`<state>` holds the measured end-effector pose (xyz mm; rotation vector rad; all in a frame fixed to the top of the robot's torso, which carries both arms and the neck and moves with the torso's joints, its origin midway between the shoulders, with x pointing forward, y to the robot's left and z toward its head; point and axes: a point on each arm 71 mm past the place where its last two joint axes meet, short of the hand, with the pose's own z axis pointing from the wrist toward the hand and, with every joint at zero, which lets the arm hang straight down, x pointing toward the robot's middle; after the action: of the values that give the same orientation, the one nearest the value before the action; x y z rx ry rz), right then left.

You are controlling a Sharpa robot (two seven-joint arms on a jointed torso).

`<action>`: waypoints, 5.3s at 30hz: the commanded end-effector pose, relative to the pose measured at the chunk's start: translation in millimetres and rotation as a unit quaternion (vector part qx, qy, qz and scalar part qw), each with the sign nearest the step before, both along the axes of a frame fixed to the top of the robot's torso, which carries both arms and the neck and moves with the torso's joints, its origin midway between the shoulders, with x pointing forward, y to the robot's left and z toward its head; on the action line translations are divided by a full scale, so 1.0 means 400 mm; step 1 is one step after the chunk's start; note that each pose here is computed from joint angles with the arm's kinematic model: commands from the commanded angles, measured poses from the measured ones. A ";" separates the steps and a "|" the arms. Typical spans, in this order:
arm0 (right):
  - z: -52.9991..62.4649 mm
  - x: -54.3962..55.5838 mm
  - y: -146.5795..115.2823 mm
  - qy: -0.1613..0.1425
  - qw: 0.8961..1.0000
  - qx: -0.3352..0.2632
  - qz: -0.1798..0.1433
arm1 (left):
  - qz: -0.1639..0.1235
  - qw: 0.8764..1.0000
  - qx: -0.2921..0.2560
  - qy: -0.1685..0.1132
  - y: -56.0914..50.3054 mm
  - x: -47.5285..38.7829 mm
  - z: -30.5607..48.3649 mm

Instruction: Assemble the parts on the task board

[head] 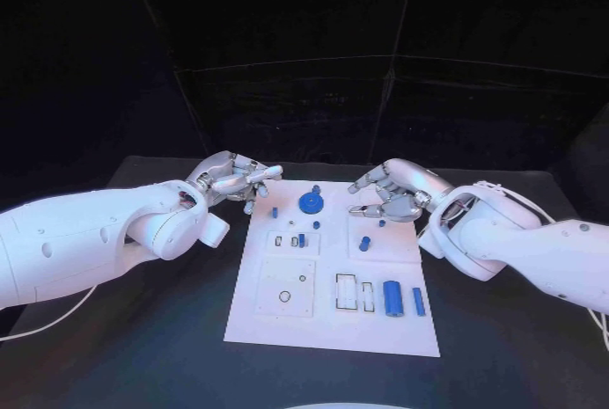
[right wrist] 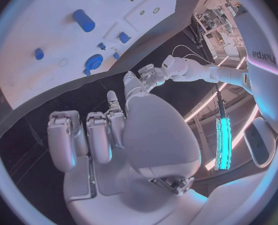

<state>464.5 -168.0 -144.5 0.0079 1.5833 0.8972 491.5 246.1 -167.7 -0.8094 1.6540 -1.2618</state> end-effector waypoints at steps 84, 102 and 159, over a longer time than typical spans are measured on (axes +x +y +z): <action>0.002 0.067 -0.098 0.085 0.995 0.018 -0.057 | -0.202 0.800 0.557 0.100 -0.322 0.092 -0.063; -0.002 0.076 -0.101 0.087 0.994 0.012 -0.062 | -0.209 0.802 0.550 0.103 -0.334 0.084 -0.064; -0.004 0.086 -0.118 0.085 0.994 0.010 -0.071 | -0.132 0.873 0.462 0.081 -0.265 0.052 -0.049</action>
<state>498.7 -215.4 -147.7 0.2212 1.7140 0.8137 509.9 139.4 -190.6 -0.0795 2.3120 -0.4192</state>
